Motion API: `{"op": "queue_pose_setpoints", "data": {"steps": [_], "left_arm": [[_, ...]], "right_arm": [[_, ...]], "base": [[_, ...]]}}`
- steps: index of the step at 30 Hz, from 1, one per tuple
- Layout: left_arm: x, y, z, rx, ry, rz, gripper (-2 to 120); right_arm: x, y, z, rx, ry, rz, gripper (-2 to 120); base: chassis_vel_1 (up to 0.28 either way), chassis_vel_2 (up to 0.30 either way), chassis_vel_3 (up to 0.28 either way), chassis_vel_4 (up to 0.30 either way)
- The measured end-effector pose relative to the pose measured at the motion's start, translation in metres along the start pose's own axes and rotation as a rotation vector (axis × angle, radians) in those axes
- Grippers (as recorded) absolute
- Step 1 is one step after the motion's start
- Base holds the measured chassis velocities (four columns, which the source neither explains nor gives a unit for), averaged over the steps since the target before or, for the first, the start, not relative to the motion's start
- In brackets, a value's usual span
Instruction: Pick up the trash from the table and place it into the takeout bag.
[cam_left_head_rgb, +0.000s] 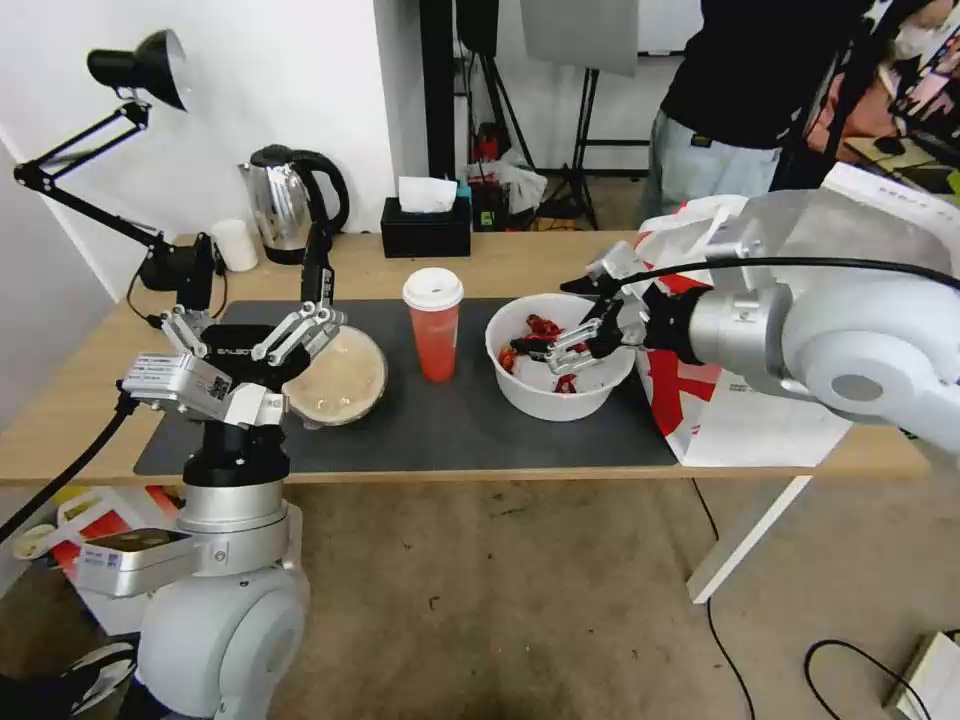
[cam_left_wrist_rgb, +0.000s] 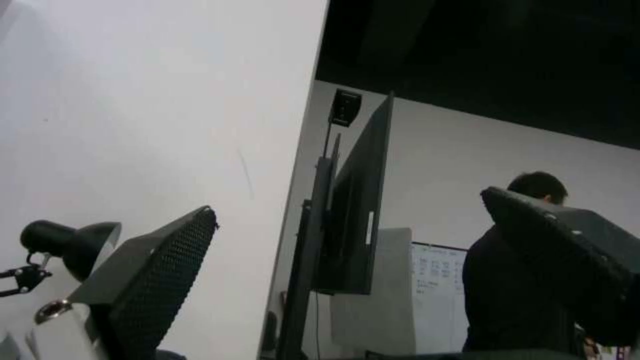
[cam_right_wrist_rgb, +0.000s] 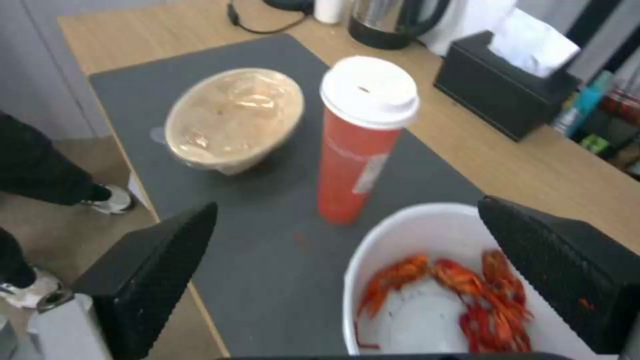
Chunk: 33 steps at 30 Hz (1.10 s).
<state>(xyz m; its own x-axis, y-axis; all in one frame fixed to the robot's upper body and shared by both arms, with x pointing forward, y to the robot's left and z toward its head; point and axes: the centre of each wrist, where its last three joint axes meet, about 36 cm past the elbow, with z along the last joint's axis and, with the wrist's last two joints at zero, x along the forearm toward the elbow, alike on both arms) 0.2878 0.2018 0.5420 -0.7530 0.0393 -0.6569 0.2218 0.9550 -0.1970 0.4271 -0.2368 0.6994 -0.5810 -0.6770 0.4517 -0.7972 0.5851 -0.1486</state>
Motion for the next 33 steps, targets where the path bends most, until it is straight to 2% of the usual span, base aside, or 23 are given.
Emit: {"op": "queue_pose_setpoints", "data": {"steps": [7, 14, 27, 33], "left_arm": [[0.001, -0.001, -0.003, 0.0, -0.004, -0.01, 100], [0.005, -0.001, -0.005, -0.016, -0.003, -0.031, 100], [0.01, -0.002, -0.01, -0.043, -0.007, -0.063, 100], [0.012, -0.002, -0.012, -0.049, -0.007, -0.067, 100]], "right_arm": [[-0.015, -0.005, -0.02, 0.039, 0.03, -0.062, 100], [-0.039, -0.001, -0.033, 0.026, 0.089, -0.137, 100], [-0.08, 0.003, -0.037, 0.033, 0.124, -0.176, 100], [-0.09, 0.01, -0.027, 0.029, 0.152, -0.184, 100]], "base": [[0.0, 0.0, 0.0, 0.0], [0.0, 0.0, 0.0, 0.0], [0.0, 0.0, 0.0, 0.0], [0.0, 0.0, 0.0, 0.0]]}}
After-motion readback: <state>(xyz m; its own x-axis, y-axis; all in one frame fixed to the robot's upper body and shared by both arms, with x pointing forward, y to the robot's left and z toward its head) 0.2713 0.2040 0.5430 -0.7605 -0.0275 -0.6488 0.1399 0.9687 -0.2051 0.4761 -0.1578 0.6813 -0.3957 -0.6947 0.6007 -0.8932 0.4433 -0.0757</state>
